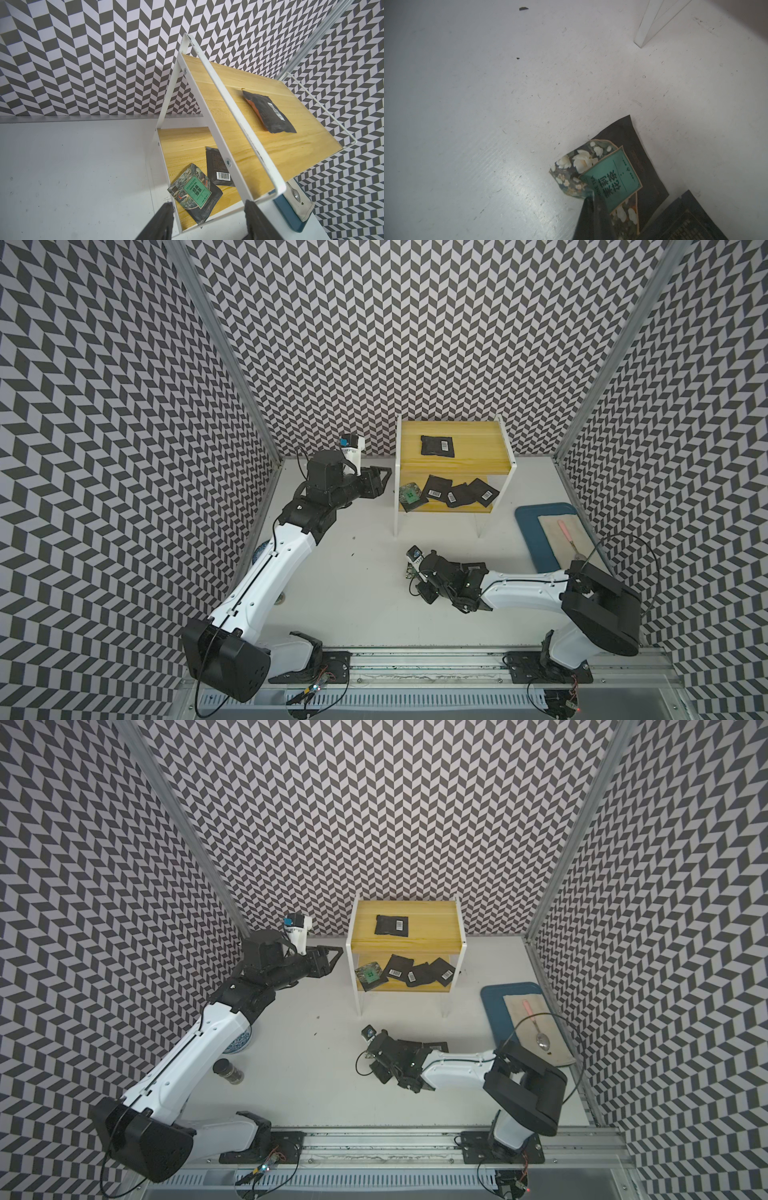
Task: Remove the tea bags from the shelf
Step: Place the tea bag at the center of the board.
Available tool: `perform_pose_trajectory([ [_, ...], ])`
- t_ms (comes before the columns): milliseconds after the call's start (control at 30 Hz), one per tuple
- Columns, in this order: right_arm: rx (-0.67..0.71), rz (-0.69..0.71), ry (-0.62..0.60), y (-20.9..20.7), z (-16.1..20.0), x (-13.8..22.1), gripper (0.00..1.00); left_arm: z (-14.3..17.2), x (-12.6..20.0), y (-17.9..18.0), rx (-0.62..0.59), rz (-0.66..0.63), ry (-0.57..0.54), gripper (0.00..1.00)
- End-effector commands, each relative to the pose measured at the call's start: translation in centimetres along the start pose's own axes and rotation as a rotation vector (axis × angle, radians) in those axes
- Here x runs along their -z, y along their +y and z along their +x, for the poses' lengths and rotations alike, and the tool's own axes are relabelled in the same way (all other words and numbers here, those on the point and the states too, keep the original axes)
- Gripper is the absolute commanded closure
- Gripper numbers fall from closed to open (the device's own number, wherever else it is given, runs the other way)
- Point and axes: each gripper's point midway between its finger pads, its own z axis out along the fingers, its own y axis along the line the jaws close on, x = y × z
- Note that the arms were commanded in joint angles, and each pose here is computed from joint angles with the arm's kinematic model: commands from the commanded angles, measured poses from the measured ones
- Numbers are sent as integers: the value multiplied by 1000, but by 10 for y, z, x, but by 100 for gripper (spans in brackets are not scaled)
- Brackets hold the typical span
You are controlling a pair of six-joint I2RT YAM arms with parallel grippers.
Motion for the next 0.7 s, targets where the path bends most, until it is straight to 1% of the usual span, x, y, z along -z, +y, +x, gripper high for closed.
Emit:
perform_pose_trajectory([
  [0, -21, -2, -30, 2, -4, -4, 98, -4, 6, 0, -4, -5, -18, 42],
  [200, -16, -12, -13, 4, 3, -5, 92, -3, 4, 1, -3, -7, -14, 42],
  [267, -15, -18, -6, 4, 5, -5, 88, -3, 4, 1, -4, -6, -14, 42],
  [333, -12, -26, 5, 6, 8, -5, 82, -3, 4, 1, -3, -7, -14, 42],
  [400, -13, -29, 7, 7, 9, -3, 79, -2, 3, 2, -2, -8, -12, 42],
  [667, -7, -23, -5, 7, 3, 8, 74, -1, 2, 4, -1, -14, -9, 42],
])
